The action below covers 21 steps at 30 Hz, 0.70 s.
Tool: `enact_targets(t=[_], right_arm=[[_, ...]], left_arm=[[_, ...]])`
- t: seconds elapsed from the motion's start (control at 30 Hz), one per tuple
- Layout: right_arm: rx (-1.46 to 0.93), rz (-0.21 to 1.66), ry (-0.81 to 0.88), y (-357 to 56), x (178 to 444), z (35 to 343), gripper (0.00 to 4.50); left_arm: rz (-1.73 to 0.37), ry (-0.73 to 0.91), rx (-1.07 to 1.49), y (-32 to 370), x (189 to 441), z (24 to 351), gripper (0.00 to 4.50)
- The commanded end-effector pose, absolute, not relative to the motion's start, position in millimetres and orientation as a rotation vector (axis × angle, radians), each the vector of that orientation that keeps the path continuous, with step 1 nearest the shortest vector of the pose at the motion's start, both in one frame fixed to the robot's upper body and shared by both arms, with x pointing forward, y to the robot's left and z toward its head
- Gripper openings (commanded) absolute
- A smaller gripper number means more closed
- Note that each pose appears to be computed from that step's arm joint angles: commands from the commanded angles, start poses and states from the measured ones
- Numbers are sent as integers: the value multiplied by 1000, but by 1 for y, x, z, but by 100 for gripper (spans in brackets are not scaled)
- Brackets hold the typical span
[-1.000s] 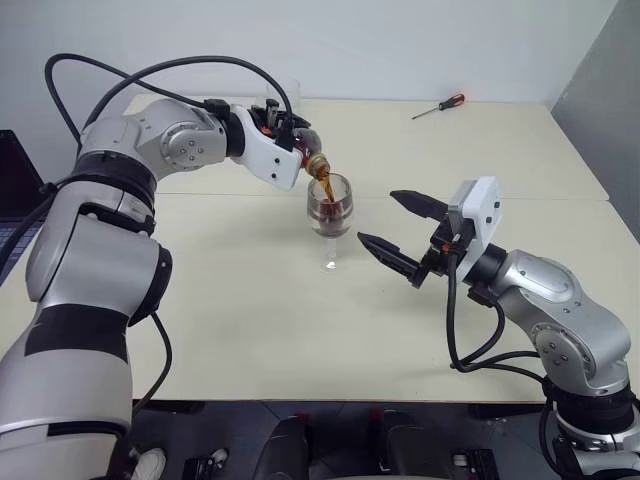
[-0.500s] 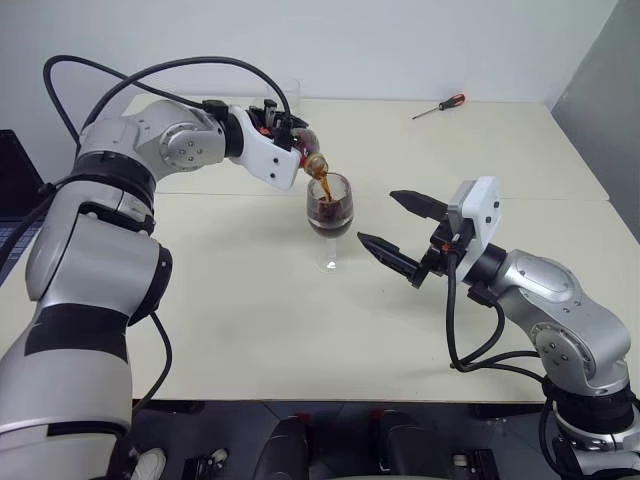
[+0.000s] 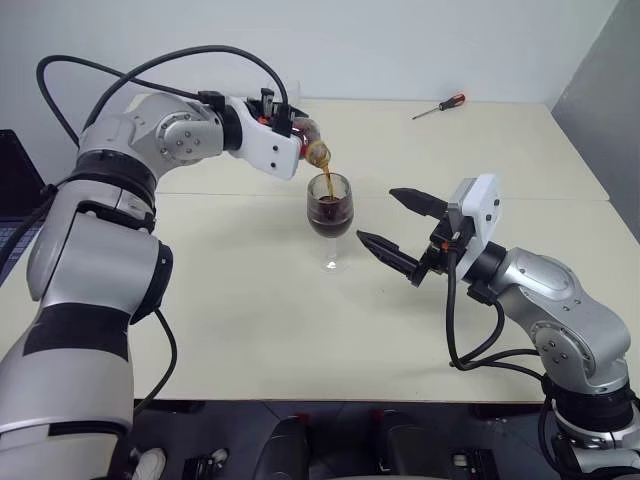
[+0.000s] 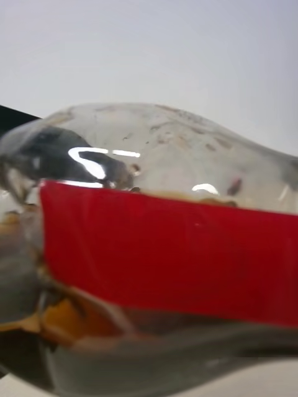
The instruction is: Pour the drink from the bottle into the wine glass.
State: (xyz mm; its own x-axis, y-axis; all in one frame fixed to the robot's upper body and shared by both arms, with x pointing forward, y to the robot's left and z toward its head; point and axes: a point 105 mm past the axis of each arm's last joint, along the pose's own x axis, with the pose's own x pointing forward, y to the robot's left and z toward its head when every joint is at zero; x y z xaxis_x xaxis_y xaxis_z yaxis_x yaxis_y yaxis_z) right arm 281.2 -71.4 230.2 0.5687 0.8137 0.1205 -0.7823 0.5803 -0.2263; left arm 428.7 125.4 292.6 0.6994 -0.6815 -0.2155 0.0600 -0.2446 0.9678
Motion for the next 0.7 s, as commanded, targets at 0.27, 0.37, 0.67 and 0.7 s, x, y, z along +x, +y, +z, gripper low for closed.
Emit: enact_targets(t=[0.27,0.37,0.67,0.7], right_arm=[[-156,941,-261,-70,279,238,450],[-149,937,-259,-70,280,238,450],[-111,1015,-281,-64,266,240,450],[-111,1023,-283,-64,264,240,450]], left_arm=[[-856,-546,1254,112,420,299,128],[-864,-523,1022,113,423,297,128],[-725,-459,374,133,437,299,128],[-707,-452,346,136,437,298,128]])
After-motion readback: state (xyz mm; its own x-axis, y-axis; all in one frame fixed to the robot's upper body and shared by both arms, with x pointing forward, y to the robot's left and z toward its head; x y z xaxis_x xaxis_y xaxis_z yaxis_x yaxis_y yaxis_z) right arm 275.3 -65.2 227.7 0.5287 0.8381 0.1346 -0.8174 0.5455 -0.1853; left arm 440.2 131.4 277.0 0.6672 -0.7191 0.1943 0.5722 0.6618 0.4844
